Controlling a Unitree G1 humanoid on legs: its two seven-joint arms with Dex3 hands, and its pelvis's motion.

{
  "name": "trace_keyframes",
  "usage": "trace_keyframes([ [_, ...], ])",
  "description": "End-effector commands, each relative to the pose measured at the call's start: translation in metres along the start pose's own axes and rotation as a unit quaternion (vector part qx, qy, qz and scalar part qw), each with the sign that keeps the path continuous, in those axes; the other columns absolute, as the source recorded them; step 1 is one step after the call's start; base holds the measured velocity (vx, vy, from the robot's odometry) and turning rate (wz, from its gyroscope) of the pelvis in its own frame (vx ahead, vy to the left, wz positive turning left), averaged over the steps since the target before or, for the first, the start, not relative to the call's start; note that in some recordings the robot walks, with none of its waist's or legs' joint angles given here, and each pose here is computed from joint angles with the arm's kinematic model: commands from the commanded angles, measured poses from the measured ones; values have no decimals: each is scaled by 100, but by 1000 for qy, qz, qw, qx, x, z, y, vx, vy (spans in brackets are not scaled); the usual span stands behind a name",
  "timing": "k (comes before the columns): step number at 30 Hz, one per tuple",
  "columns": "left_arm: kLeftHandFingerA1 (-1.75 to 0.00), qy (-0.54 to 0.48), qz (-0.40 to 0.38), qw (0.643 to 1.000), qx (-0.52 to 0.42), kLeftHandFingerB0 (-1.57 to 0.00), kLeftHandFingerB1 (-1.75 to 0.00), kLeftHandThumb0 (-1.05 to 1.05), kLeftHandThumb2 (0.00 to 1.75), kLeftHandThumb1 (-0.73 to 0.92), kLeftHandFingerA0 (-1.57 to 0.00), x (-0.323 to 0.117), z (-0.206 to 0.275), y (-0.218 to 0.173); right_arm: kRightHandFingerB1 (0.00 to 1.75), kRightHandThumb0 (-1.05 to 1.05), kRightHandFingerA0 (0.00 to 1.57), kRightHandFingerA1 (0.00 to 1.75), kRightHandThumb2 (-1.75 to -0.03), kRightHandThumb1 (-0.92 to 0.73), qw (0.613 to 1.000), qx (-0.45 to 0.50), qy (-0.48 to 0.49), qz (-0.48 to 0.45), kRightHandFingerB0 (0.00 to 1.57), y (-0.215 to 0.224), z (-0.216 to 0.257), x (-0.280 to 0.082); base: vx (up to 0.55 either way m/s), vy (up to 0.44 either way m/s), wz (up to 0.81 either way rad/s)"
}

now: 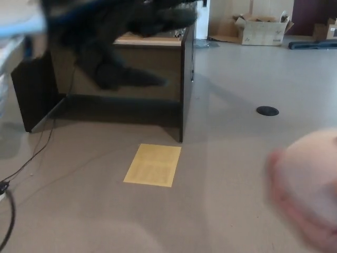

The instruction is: The robot extends its left hand to pick up an emotional support dumpling from the palm of a person and brings its hand down by its side. Then it extends its arm again to hand the dumpling back to the person.

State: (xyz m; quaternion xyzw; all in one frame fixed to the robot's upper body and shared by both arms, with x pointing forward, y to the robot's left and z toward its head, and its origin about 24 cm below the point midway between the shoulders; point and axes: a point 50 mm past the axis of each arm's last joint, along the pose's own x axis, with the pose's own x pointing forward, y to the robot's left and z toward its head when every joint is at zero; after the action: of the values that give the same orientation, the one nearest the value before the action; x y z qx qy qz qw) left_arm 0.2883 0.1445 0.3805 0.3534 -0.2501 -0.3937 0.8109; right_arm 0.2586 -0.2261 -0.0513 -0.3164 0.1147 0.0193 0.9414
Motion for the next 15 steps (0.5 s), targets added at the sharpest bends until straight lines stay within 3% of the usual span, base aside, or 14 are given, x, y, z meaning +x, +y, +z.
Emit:
trace_keyframes([
  [1,-29,24,111,989,-91,-8,-16,-67,78,43,-7,-67,-79,-39,50,-24,79,57,-58,-63,1000,2,10,-11,67,-8,-13,-11,0,0,0],
  [4,-29,28,123,987,-97,-8,-16,-67,78,43,-7,-75,-88,-48,50,-24,79,57,-58,-63,1000,2,10,-11,67,-8,-14,-12,0,0,0],
  [5,-32,50,139,982,-122,-11,-21,-59,60,55,-11,-91,-111,-69,50,-24,82,58,-58,-63,1000,4,12,-13,67,-8,-15,-13,0,0,0],
  [6,-46,101,170,968,-154,0,-34,-58,79,40,-12,-123,-145,-109,50,-24,82,58,-58,-63,1000,9,16,-17,67,-7,-16,-14,0,0,0],
  [7,-46,116,177,965,-154,0,-34,-58,79,40,-12,-128,-151,-116,50,-24,82,58,-58,-63,1000,12,17,-18,67,-7,-16,-14,0,0,0],
  [8,-49,145,193,955,-170,0,-47,-31,92,38,-2,-143,-166,-134,50,-24,81,57,-58,-63,1000,12,19,-19,67,-7,-17,-15,0,0,0],
  [11,-48,212,223,930,-200,0,-47,-31,91,37,-2,-174,-190,-174,50,-24,81,58,-58,-62,1000,8,22,-20,68,-8,-19,-15,0,0,0],
  [12,-48,244,252,906,-235,0,-47,-30,89,34,-3,-189,-200,-192,50,-24,82,58,-58,-62,1000,9,21,-19,68,-8,-19,-16,0,0,0],
  [14,-48,247,256,904,-237,0,-47,-30,89,34,-3,-191,-201,-195,50,-24,82,58,-58,-62,1000,9,21,-19,68,-8,-19,-16,0,0,0],
  [15,-49,314,298,864,-256,0,-47,-31,91,37,-4,-218,-221,-231,50,-25,84,60,-58,-63,1000,7,22,-15,67,-5,-20,-18,0,0,0],
])
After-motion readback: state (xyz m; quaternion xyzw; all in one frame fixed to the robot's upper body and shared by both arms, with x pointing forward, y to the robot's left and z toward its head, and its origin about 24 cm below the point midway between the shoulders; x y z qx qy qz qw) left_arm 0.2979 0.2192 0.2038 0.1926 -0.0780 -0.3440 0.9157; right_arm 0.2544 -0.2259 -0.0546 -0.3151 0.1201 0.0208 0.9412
